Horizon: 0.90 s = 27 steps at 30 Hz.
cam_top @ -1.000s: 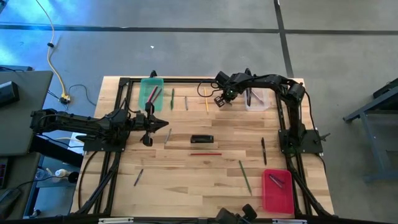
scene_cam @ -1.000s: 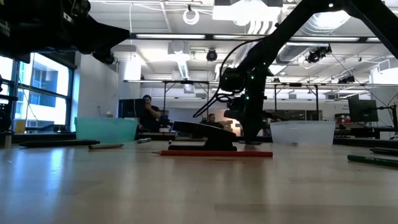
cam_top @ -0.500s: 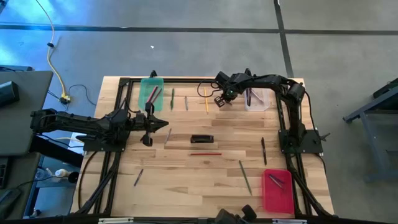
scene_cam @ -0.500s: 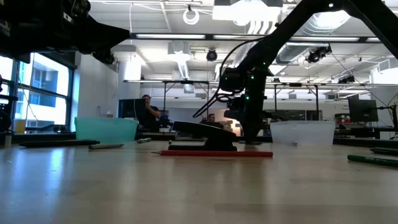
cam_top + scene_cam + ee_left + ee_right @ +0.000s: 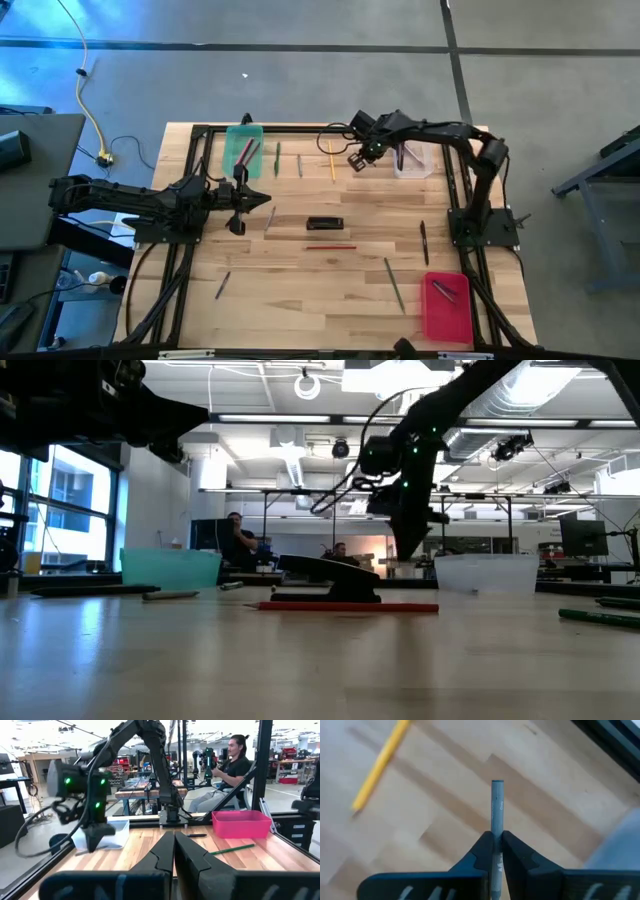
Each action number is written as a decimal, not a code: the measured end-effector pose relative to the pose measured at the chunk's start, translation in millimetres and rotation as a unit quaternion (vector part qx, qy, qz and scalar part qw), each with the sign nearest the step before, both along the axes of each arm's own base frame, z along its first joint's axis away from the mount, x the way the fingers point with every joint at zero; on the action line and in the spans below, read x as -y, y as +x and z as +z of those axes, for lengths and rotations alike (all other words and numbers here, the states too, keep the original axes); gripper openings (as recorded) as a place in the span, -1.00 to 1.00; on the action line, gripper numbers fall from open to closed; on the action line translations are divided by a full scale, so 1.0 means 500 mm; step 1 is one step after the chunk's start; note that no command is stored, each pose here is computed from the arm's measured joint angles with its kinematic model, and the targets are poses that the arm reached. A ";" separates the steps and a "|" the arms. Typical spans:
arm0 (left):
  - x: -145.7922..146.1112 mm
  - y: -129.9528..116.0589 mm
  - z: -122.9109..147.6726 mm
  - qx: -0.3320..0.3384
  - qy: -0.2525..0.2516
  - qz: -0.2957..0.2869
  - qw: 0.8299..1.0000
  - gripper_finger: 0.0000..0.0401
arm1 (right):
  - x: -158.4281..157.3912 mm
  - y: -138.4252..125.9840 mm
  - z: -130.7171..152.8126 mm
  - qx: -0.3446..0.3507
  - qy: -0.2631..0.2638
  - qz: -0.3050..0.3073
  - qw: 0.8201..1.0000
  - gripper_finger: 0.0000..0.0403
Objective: Sort crayons/erasers/pens/pencils in bins
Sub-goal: Put the gray crayon into the red bin
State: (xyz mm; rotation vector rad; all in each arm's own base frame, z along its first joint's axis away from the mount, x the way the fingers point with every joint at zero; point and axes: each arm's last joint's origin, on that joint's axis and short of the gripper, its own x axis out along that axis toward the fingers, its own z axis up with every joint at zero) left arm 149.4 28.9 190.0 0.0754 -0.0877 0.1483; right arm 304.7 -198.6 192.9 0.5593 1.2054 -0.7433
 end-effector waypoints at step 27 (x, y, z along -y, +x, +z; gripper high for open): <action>0.000 0.000 0.000 0.001 -0.002 0.000 1.000 -0.99 | -0.455 -0.130 0.225 -0.061 0.018 0.088 0.994 -0.93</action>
